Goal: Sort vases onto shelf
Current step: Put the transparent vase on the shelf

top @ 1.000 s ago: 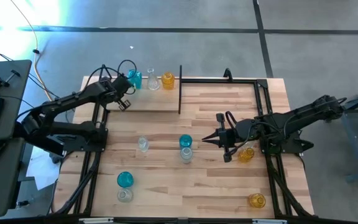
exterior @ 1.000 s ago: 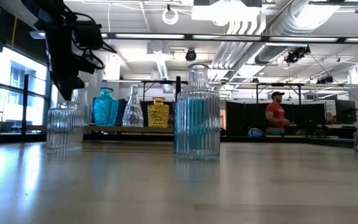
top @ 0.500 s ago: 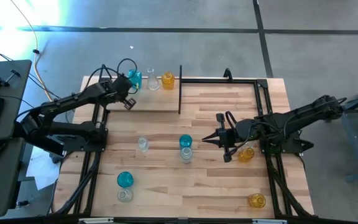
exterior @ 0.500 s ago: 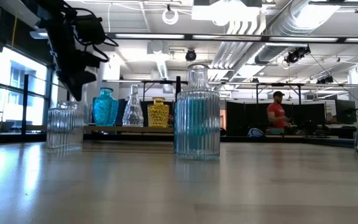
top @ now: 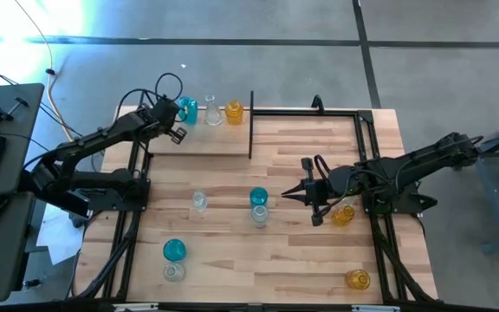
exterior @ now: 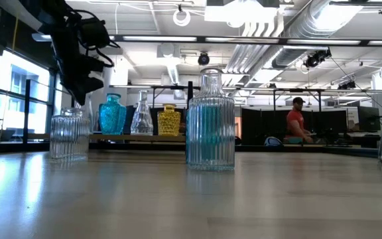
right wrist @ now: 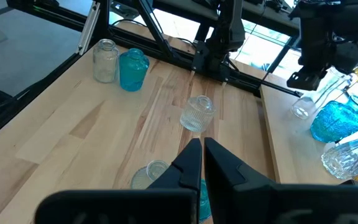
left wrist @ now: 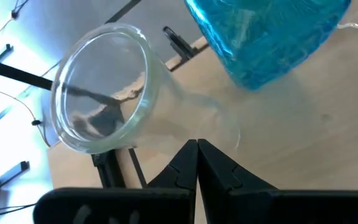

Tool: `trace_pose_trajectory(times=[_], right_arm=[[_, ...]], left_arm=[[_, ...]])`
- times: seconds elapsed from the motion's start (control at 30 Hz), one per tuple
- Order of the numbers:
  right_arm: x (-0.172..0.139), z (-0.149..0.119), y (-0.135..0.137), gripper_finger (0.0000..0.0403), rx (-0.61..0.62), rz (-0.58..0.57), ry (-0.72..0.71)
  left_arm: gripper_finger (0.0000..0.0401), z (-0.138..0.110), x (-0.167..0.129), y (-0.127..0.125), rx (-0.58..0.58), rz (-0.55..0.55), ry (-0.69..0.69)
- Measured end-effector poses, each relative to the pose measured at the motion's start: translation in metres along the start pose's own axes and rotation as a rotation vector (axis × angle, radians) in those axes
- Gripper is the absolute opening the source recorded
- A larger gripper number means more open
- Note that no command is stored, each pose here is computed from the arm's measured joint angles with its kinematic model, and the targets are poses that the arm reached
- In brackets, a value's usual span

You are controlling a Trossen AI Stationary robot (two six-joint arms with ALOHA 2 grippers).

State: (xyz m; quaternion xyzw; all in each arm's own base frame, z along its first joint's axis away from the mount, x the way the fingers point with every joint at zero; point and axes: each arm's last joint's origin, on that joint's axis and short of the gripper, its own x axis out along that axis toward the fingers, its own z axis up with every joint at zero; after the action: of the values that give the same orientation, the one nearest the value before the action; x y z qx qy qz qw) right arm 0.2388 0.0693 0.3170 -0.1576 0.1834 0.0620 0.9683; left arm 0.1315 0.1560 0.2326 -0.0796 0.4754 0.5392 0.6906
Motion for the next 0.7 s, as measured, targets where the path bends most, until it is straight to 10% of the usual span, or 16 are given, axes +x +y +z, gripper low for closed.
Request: trace_pose_trajectory(times=[0.7], right_arm=[[0.000,0.000,0.000,0.0000,0.000,0.000,0.000]], left_arm=[[0.0000,0.008,0.006,0.012,-0.061,0.021,-0.058]])
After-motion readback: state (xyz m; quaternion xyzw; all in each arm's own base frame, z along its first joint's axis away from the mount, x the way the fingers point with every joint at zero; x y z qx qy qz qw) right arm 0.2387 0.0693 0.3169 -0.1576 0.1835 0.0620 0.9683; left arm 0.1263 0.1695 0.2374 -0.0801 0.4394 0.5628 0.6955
